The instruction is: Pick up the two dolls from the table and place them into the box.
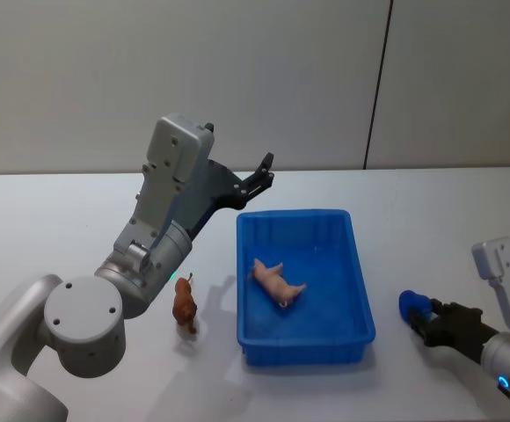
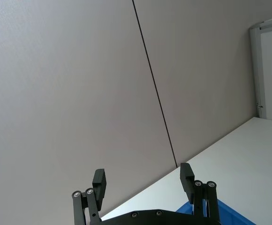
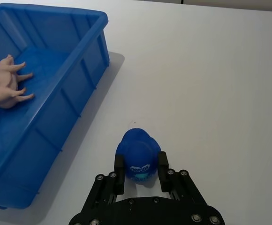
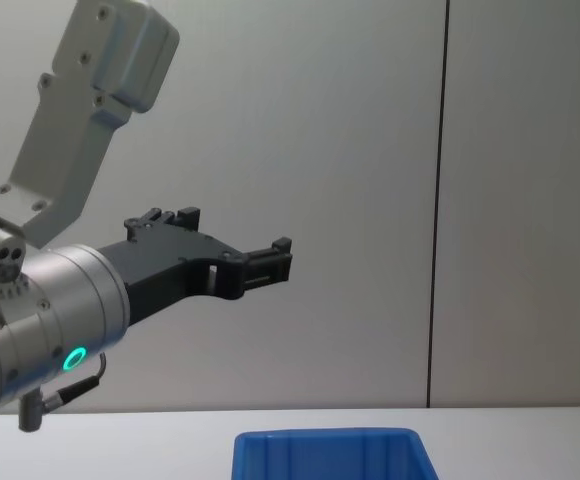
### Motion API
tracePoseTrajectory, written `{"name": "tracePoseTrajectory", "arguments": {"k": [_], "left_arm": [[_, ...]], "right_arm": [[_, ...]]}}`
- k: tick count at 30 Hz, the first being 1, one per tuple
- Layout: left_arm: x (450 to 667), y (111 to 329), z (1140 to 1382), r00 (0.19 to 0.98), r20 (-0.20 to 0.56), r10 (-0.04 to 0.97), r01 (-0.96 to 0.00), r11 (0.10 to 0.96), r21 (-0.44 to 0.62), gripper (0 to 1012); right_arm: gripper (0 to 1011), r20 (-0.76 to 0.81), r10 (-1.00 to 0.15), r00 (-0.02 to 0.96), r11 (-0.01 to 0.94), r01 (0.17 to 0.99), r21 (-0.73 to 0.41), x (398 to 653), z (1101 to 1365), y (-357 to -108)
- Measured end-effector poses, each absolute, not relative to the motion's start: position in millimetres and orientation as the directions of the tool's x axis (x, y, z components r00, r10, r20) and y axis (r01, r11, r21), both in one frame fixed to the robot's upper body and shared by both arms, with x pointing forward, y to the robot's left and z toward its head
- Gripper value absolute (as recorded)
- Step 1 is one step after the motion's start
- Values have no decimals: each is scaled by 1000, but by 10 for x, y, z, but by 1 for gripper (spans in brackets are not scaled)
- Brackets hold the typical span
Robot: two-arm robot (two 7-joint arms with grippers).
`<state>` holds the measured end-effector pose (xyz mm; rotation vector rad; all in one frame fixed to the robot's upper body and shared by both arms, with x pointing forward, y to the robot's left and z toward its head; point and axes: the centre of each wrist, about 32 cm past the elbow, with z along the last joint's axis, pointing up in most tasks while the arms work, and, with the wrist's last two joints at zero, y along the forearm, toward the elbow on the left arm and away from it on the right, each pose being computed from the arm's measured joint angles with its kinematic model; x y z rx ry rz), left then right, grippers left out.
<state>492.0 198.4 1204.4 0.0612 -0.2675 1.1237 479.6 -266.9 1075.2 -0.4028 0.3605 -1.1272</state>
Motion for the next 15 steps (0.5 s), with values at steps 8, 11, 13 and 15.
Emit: {"name": "tracePoseTrajectory", "arguments": {"k": [8, 11, 13, 15], "left_arm": [[4920, 1984, 12044, 404, 242, 882, -897, 434, -86, 1001], [4920, 1984, 12044, 404, 242, 882, -897, 434, -86, 1001], [4920, 1984, 12044, 404, 242, 882, -897, 434, -86, 1001], [4920, 1984, 12044, 404, 242, 882, -897, 434, -86, 1001]], "right_arm": [[334, -55, -916, 397, 379, 812, -445, 4802, 10801, -2654], [315, -41, -914, 403, 382, 825, -418, 4803, 10844, -2644], [304, -31, -913, 406, 384, 833, -397, 4803, 10879, -2636], [296, -23, -912, 409, 386, 840, -381, 4805, 10905, -2630]]}}
